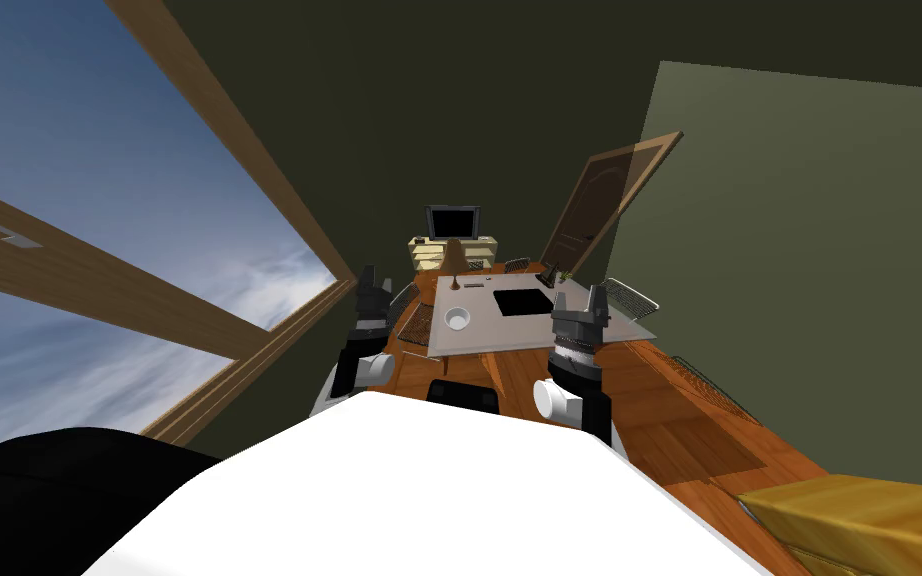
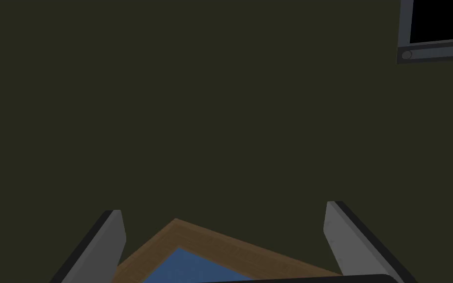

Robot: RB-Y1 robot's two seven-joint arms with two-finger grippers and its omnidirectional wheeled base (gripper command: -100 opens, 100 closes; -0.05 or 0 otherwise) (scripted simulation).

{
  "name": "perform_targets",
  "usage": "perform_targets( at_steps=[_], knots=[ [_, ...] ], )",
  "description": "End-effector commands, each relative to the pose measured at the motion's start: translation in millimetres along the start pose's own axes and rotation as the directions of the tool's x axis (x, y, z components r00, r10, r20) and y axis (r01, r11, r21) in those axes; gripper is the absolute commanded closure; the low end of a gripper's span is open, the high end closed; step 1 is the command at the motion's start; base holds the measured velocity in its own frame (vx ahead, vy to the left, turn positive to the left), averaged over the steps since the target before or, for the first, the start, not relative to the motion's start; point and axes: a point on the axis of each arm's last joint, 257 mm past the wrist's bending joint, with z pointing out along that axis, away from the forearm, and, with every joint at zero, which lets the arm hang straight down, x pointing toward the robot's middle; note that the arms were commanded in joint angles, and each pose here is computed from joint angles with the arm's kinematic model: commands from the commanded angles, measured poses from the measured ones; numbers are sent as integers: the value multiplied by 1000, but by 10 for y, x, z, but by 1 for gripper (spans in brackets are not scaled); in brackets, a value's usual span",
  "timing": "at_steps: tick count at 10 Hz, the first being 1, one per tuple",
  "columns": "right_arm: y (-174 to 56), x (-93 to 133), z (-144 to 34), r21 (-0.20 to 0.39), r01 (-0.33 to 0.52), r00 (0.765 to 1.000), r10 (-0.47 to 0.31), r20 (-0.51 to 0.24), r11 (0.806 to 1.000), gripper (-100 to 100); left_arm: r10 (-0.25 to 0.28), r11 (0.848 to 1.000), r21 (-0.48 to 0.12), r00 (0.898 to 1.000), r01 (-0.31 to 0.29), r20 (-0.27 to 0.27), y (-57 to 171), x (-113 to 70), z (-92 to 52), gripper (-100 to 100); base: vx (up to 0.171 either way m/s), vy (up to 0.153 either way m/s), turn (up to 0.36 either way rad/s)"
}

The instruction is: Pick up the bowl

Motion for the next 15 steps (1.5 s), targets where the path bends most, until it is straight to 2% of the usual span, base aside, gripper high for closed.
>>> perform_targets(
  at_steps=[1, 5, 7, 9, 10, 12, 13, 15],
  knots=[
    [0, 0, 0, 0, 0, 1000, 0, 0, 1000, 0, 12, 1000, -14, 1000, -13, -26, 71, 29, 4, -100, -6, -4, -16],
    [0, 0, 0, 0, 0, 1000, 0, 0, 1000, 0, 44, 994, -95, 994, -53, -95, 463, 90, 21, -100, -23, -10, -31],
    [0, 0, 0, 0, 0, 1000, 0, 0, 1000, 0, 56, 984, -159, 991, -75, -122, 757, 92, 22, -100, -36, -13, -44],
    [0, 0, 0, 0, 0, 1000, 0, 0, 1000, 0, 64, 968, -233, 988, -97, -143, 1091, 72, 11, -100, -47, -11, -49],
    [0, 0, 0, 0, 0, 1000, 0, 0, 1000, 0, 64, 968, -233, 988, -97, -143, 1091, 72, 11, -100, -34, -8, -14],
    [0, 0, 0, 0, 0, 1000, 0, 0, 1000, 0, 70, 947, -301, 985, -115, -157, 1391, 38, 15, -100, -38, -9, -44],
    [0, 0, 0, 0, 0, 1000, 0, 0, 1000, 0, 70, 943, -312, 985, -117, -157, 1444, 33, -11, -100, -32, -7, -22],
    [0, 0, 0, 0, 0, 1000, 0, 0, 1000, 0, 73, 914, -382, 983, -133, -167, 1746, -16, -15, -100, -39, -11, -48]
  ],
)
